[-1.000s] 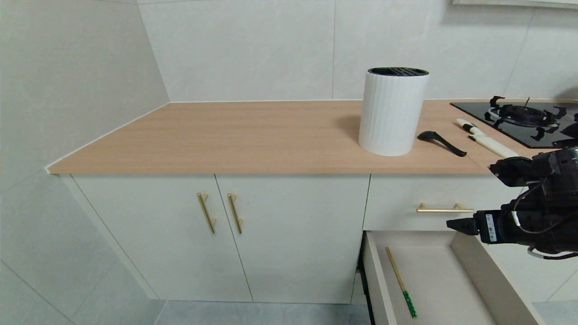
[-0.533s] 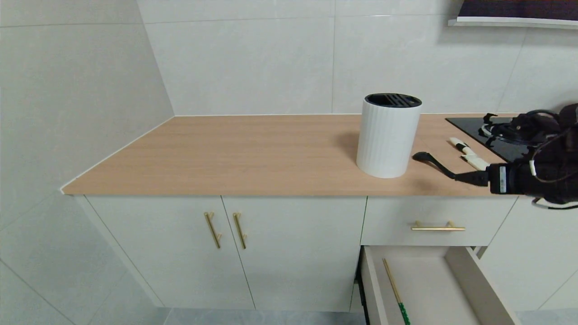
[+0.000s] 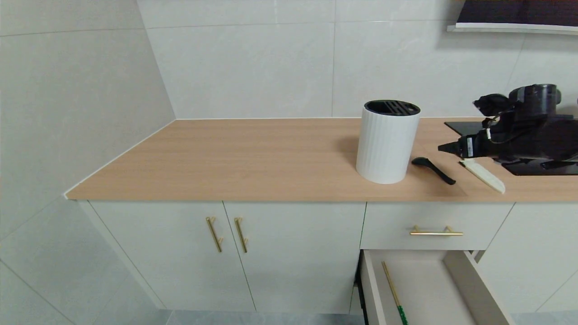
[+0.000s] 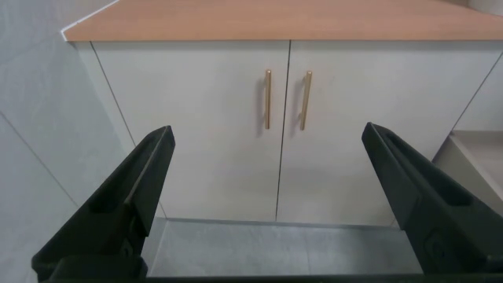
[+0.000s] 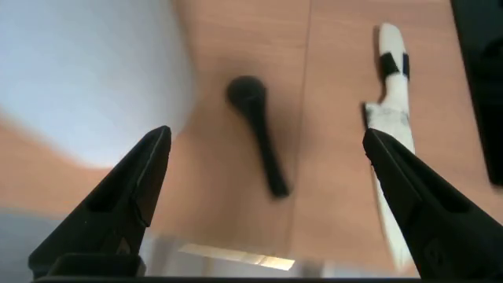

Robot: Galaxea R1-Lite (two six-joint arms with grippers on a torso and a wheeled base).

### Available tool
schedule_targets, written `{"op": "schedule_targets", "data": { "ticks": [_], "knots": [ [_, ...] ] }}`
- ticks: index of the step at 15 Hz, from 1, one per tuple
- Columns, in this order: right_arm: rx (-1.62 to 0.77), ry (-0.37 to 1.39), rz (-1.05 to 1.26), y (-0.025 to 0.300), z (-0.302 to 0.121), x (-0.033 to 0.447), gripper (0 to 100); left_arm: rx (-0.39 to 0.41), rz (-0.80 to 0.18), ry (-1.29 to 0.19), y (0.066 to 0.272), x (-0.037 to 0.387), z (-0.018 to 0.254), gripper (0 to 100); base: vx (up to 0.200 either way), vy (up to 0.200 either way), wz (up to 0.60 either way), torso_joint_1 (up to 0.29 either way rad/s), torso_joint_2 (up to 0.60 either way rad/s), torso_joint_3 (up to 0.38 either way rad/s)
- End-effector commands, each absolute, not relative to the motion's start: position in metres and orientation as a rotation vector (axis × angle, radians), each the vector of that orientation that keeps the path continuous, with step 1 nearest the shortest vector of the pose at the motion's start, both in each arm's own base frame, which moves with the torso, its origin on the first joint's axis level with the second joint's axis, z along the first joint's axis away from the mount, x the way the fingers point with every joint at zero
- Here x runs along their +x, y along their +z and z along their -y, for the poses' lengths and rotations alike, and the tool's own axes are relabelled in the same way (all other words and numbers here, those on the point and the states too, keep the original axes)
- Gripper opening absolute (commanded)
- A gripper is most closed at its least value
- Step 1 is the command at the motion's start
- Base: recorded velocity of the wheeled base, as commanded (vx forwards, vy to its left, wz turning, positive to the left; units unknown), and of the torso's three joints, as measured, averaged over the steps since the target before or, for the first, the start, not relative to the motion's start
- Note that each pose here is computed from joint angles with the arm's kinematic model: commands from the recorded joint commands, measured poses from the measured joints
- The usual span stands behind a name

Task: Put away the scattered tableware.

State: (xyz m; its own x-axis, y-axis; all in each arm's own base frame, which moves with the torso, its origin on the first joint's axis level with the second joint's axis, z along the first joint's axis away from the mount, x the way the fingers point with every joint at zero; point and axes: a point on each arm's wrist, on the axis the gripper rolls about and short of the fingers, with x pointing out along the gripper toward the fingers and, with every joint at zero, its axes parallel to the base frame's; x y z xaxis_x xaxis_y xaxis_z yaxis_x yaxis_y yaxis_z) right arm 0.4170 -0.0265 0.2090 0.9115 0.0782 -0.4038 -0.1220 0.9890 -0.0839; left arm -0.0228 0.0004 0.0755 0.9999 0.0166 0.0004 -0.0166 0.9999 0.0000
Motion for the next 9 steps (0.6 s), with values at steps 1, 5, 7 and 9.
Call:
{"op": "schedule_targets", "data": {
  "ticks": [1, 5, 7, 9],
  "knots": [
    [-0.124, 0.11, -0.541, 0.141, 0.037, 0.455, 100, 0.0, 0.0, 0.017, 0.075, -0.023, 0.0, 100, 0.0, 0.0, 0.0, 0.0, 0.0, 0.0],
    [-0.11, 0.15, -0.545, 0.139, 0.039, 0.453, 100, 0.0, 0.0, 0.017, 0.075, -0.023, 0.0, 100, 0.0, 0.0, 0.0, 0.0, 0.0, 0.0],
    [-0.106, 0.149, -0.55, 0.134, 0.039, 0.457, 100, 0.0, 0.0, 0.017, 0.075, -0.023, 0.0, 100, 0.0, 0.0, 0.0, 0.0, 0.0, 0.0],
    [-0.104, 0.151, -0.547, 0.132, 0.039, 0.458, 100, 0.0, 0.0, 0.017, 0.075, -0.023, 0.0, 100, 0.0, 0.0, 0.0, 0.0, 0.0, 0.0]
  ]
}}
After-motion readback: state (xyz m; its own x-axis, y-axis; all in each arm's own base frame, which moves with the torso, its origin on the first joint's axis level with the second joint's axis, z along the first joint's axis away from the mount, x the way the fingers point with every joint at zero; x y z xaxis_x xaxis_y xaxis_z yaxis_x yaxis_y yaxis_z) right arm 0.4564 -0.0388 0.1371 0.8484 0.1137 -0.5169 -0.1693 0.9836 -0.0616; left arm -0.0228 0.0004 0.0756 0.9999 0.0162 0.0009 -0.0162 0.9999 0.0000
